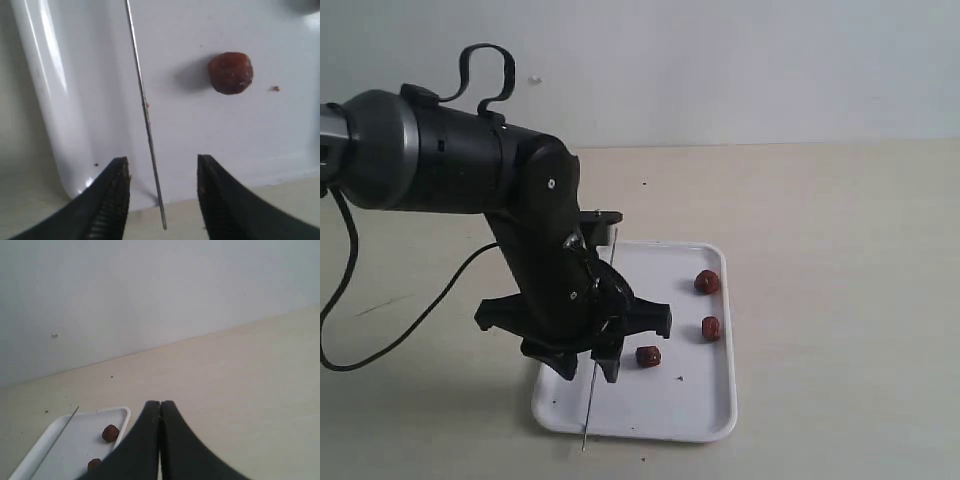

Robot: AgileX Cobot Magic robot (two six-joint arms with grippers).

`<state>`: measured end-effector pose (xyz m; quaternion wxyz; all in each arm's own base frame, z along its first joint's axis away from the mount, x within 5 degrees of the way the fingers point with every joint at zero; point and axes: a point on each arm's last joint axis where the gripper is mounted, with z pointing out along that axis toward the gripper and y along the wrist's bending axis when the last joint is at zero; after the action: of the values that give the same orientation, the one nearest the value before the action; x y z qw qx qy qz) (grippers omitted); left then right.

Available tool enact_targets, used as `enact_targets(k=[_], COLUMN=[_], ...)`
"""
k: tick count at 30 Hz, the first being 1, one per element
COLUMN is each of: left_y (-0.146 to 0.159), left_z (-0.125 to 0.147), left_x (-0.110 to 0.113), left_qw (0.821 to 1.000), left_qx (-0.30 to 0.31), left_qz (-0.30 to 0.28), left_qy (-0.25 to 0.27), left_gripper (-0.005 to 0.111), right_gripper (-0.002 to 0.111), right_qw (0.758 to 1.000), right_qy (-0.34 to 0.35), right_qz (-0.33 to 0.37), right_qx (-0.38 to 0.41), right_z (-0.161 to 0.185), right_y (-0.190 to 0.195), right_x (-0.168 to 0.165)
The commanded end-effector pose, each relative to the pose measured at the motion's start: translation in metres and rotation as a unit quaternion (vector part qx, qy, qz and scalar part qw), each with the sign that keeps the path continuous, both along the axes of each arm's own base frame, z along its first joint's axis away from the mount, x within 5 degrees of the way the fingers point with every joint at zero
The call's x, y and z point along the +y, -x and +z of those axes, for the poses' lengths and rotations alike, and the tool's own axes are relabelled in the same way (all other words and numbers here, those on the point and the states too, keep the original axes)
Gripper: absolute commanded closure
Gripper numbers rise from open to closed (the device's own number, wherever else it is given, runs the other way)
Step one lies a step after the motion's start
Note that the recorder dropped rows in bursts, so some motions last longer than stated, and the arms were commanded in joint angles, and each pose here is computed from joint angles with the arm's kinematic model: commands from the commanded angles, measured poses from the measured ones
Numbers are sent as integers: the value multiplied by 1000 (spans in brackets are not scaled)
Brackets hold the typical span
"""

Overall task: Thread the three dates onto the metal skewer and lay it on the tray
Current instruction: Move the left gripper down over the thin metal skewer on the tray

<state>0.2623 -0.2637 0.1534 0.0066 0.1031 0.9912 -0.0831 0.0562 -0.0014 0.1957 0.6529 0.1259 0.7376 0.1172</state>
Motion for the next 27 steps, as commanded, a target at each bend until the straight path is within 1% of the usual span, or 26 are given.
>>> enact_targets(k=[1, 6, 13, 16, 27], left_y=[-5, -9, -9, -9, -11], left_z=[-3, -9, -29, -33, -34], left_x=[-4, -5, -5, -5, -2], left_qw=[1000, 999, 1000, 1000, 999], left_qx=[-23, -34, -17, -14, -24], left_qz=[0, -6, -9, -9, -27], left_qy=[8, 5, -15, -18, -36], left_gripper=[62, 62, 62, 62, 62], right_gripper=[108, 108, 108, 108, 108], right_qw=[1000, 1000, 1000, 1000, 1000], right_qy=[9, 9, 9, 9, 9], right_qz=[-2, -2, -2, -2, -2], right_qx=[-3, -3, -3, -3, -2], right_z=[-1, -1, -1, -1, -1], right_y=[0, 0, 0, 0, 0], right_x=[0, 0, 0, 0, 0])
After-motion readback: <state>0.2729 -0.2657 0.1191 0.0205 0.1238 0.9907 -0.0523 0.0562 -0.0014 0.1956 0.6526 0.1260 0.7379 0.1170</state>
